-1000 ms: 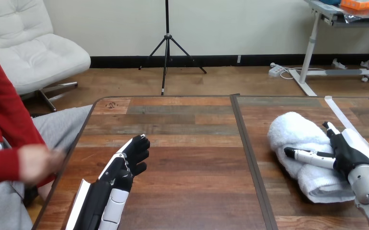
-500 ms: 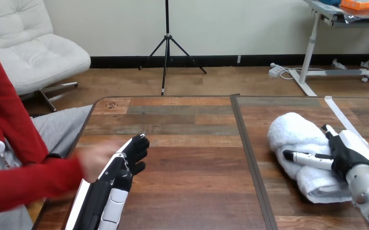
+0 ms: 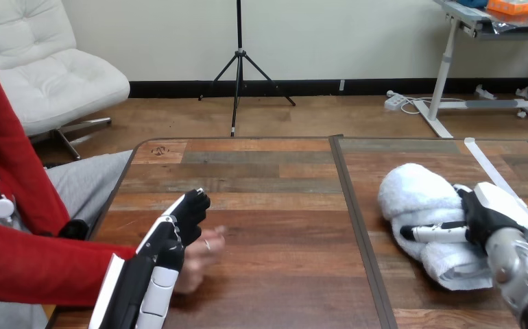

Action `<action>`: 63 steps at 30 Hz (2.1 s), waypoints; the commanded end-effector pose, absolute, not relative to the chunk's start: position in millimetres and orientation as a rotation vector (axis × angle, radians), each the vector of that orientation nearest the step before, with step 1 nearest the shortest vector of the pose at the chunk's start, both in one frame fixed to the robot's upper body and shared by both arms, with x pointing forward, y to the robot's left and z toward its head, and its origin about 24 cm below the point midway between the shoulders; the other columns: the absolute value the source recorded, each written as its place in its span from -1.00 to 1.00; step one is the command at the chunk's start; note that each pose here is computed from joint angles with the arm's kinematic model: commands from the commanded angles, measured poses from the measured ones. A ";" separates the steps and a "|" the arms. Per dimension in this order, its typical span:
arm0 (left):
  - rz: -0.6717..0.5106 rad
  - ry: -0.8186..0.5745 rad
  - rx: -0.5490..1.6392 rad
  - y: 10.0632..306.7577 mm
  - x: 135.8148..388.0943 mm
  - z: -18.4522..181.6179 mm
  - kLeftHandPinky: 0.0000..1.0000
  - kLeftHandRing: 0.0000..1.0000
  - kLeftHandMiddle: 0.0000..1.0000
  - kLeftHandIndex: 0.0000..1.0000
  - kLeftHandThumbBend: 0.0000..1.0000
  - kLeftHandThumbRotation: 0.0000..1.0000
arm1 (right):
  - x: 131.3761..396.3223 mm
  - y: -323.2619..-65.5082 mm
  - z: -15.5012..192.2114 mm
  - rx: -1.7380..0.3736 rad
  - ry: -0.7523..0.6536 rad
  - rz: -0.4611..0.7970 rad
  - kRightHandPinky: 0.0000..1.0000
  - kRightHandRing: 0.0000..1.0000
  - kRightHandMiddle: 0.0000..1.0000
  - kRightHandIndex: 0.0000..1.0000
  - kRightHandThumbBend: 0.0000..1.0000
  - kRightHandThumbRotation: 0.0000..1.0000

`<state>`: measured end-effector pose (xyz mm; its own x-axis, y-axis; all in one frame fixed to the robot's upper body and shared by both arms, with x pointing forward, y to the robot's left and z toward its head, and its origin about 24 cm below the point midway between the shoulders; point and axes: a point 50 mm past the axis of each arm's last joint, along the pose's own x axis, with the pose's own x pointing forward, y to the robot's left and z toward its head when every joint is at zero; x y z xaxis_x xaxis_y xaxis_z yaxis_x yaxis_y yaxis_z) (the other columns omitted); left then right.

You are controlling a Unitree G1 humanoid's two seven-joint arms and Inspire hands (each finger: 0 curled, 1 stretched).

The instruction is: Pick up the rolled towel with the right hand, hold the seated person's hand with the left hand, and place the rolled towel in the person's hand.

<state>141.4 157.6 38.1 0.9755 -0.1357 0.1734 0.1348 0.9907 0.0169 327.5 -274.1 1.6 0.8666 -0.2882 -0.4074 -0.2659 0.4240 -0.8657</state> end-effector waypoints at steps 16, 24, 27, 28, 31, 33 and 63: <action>-0.104 -0.306 0.014 158.3 154.1 60.5 0.66 0.78 0.76 0.71 0.51 1.00 | 309.8 -258.9 -30.0 -1.254 0.681 0.130 -0.47 -0.29 -0.15 -0.12 0.92 -0.95; -0.103 -0.312 0.012 158.9 154.2 61.1 0.62 0.78 0.76 0.70 0.50 1.00 | 308.5 -257.7 -32.0 -1.276 0.679 0.145 -0.33 -0.16 -0.06 -0.16 0.76 -0.99; -0.100 -0.313 0.016 159.3 154.1 61.1 0.62 0.78 0.75 0.70 0.51 1.00 | 308.5 -257.5 -32.2 -1.285 0.681 0.156 -0.31 -0.13 -0.05 -0.16 0.73 -1.00; -0.098 -0.312 0.019 159.5 154.0 61.2 0.62 0.78 0.75 0.70 0.51 1.00 | 308.6 -257.2 -32.1 -1.295 0.680 0.161 -0.30 -0.12 -0.04 -0.16 0.72 -1.00; -0.093 -0.312 0.025 159.8 153.8 61.4 0.60 0.77 0.75 0.69 0.52 1.00 | 308.8 -256.9 -32.0 -1.309 0.678 0.170 -0.29 -0.11 -0.04 -0.17 0.72 -1.00; -0.092 -0.312 0.028 159.9 153.7 61.4 0.57 0.76 0.74 0.69 0.53 1.00 | 308.8 -256.8 -32.1 -1.310 0.679 0.173 -0.26 -0.08 -0.02 -0.17 0.72 -1.00; -0.079 -0.306 0.044 163.9 153.2 60.3 0.53 0.76 0.74 0.68 0.60 1.00 | 320.3 -256.3 -10.2 -0.913 0.419 -0.021 -0.19 -0.08 -0.01 -0.06 0.58 -1.00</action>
<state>142.7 165.2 42.8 0.9768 -0.0928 0.1928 0.0831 0.9948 0.0582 328.8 -264.4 2.4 0.9174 -0.2198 -0.3317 -0.1750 0.5259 -0.8323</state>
